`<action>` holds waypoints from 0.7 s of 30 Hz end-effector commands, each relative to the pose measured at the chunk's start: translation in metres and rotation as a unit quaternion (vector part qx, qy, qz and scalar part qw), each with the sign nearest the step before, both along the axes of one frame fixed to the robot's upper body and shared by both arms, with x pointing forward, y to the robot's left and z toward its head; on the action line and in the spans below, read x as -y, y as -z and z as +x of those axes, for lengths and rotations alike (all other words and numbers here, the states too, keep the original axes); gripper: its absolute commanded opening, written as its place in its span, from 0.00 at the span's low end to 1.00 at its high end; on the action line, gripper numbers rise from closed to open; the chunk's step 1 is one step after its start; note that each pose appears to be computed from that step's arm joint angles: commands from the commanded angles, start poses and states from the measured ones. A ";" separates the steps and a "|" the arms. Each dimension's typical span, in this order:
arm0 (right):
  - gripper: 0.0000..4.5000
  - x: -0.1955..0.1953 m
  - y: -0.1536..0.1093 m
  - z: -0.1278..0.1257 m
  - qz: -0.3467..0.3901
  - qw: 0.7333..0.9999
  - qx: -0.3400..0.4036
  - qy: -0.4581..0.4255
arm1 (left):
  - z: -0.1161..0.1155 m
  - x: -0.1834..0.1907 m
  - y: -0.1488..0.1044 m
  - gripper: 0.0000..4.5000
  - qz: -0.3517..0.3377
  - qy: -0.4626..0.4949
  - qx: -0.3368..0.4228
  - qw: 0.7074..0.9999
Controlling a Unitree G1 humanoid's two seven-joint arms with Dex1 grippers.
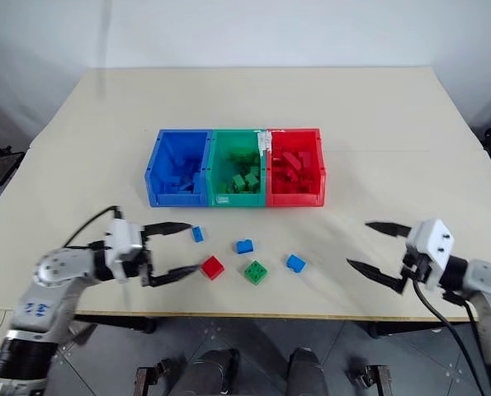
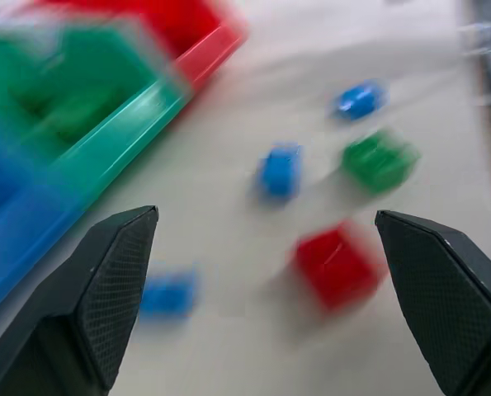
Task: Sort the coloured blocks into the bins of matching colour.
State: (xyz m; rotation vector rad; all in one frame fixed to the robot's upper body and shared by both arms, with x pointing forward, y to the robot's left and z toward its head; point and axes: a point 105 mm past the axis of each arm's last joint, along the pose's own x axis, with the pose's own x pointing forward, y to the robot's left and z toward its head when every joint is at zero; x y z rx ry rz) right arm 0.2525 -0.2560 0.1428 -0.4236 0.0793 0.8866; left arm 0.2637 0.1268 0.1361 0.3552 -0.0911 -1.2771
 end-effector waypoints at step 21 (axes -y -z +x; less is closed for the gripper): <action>0.96 -0.102 0.050 0.026 -0.084 0.991 -0.095 -0.045 | -0.020 -0.024 0.002 1.00 0.026 -0.035 0.011 0.999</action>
